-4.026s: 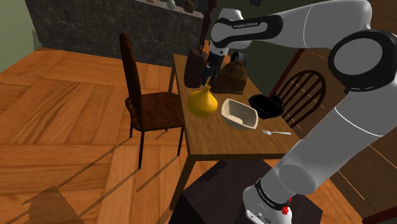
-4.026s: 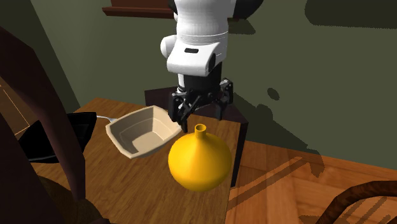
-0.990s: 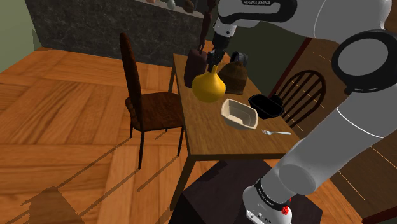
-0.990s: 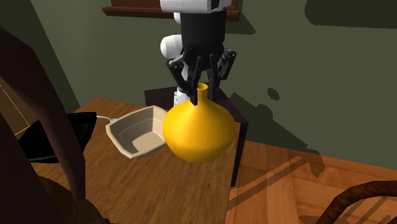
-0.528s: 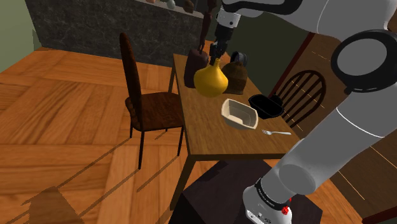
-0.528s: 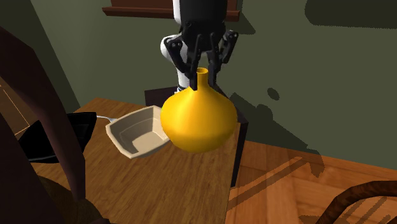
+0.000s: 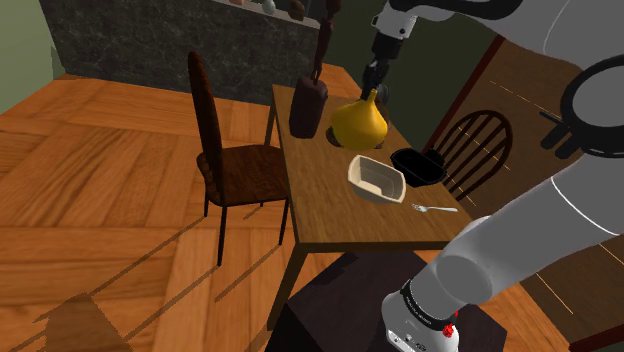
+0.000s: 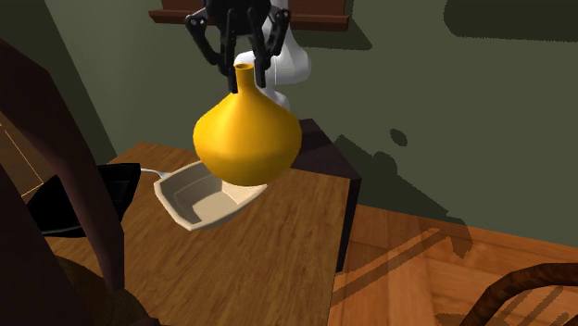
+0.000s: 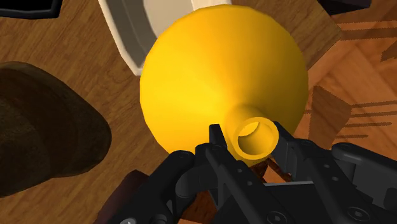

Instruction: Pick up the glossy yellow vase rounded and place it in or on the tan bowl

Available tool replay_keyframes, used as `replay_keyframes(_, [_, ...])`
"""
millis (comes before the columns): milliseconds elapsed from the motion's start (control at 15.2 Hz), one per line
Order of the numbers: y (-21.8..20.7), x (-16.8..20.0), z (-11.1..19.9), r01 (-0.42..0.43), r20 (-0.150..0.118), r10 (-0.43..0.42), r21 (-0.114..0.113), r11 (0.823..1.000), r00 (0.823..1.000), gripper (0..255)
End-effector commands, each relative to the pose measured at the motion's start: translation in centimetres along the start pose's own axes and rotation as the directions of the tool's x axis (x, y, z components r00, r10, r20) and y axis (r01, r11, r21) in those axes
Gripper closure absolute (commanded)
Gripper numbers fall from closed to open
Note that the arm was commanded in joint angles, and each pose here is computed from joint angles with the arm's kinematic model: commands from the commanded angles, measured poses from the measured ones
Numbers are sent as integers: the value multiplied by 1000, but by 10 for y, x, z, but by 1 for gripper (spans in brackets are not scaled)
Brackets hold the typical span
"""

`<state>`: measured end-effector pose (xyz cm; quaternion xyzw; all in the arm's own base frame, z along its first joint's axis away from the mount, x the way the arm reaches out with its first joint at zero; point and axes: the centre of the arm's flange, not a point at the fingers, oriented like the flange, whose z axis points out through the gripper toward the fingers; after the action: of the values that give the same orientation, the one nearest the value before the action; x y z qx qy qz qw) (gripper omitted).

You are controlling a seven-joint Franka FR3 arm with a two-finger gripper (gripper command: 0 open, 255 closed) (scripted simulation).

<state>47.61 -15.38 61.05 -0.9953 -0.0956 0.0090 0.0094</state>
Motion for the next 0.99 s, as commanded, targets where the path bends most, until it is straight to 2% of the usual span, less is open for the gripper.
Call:
replay_keyframes(0, [12, -22, -9, 1, -1, -1, 0, 1000, 1000, 255])
replay_keyframes(660, [69, -127, -52, 1, -1, -1, 0, 1000, 1000, 255])
replay_keyframes(924, [69, -127, -31, 1, -1, -1, 0, 1000, 1000, 255])
